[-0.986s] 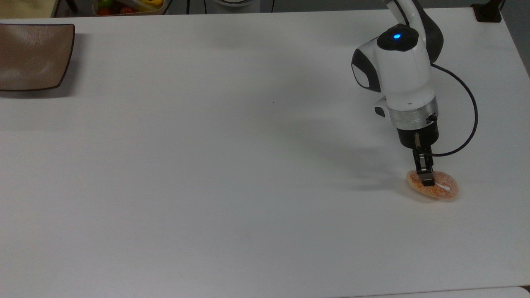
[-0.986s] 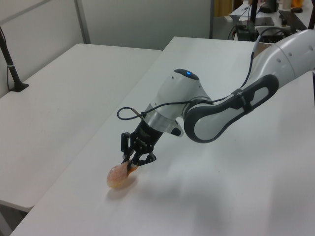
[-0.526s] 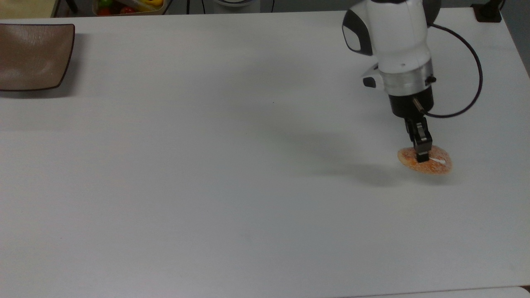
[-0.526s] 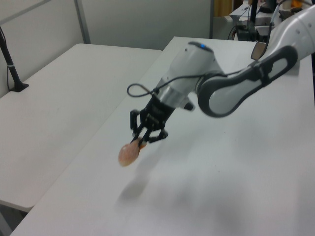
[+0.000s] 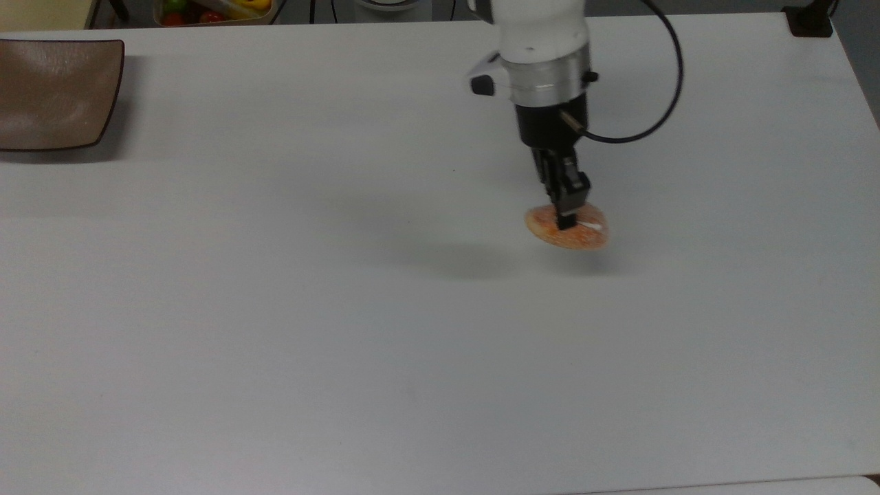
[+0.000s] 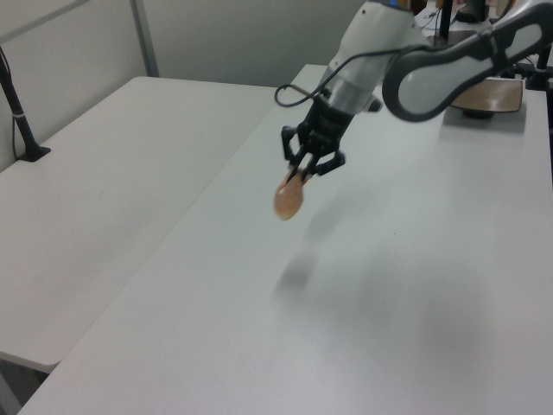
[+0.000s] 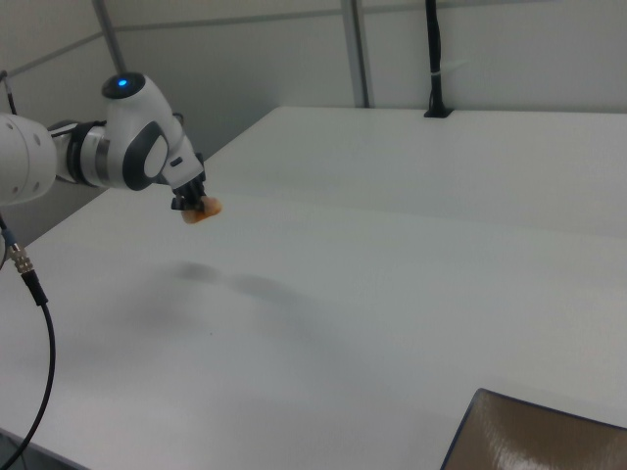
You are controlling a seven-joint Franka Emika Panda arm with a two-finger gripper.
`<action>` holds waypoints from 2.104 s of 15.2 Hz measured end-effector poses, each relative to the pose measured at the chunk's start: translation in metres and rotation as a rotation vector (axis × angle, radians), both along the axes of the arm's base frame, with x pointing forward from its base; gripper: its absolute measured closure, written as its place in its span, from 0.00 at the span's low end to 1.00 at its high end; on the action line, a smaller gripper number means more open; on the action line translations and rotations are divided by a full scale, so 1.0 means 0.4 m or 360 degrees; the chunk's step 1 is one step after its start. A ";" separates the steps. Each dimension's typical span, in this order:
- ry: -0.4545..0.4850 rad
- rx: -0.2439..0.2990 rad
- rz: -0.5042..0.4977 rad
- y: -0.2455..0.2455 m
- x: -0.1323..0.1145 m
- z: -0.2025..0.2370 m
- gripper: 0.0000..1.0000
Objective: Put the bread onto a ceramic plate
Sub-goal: 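Lift the bread bun and carry it toward the brown plate, then lower the bun onto the plate and open the gripper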
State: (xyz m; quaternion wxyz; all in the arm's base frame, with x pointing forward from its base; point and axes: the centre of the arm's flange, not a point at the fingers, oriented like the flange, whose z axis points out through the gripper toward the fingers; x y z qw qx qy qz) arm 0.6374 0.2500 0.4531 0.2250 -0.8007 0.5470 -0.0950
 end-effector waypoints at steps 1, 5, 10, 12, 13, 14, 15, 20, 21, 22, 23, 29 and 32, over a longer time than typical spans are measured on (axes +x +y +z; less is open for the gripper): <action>0.0030 -0.0058 0.0042 -0.048 0.000 0.010 0.84; 0.0199 -0.0292 0.0283 -0.296 -0.013 0.070 0.84; 0.0263 -0.0425 0.0529 -0.544 -0.054 0.159 0.84; 0.0271 -0.0456 0.0603 -0.631 -0.076 0.190 0.84; 0.0276 -0.0469 0.0645 -0.669 -0.087 0.202 0.84; 0.0281 -0.0481 0.0686 -0.704 -0.097 0.210 0.84; 0.0279 -0.0495 0.0725 -0.739 -0.105 0.215 0.84; 0.0263 -0.0575 0.0862 -0.939 -0.137 0.211 0.84; 0.0264 -0.0591 0.0874 -0.993 -0.150 0.209 0.84; 0.0269 -0.0608 0.0891 -1.055 -0.167 0.203 0.84; 0.0275 -0.0618 0.0902 -1.097 -0.181 0.198 0.84; 0.0335 -0.0667 0.0973 -1.336 -0.271 0.148 0.84; 0.0375 -0.0686 0.0972 -1.408 -0.292 0.106 0.84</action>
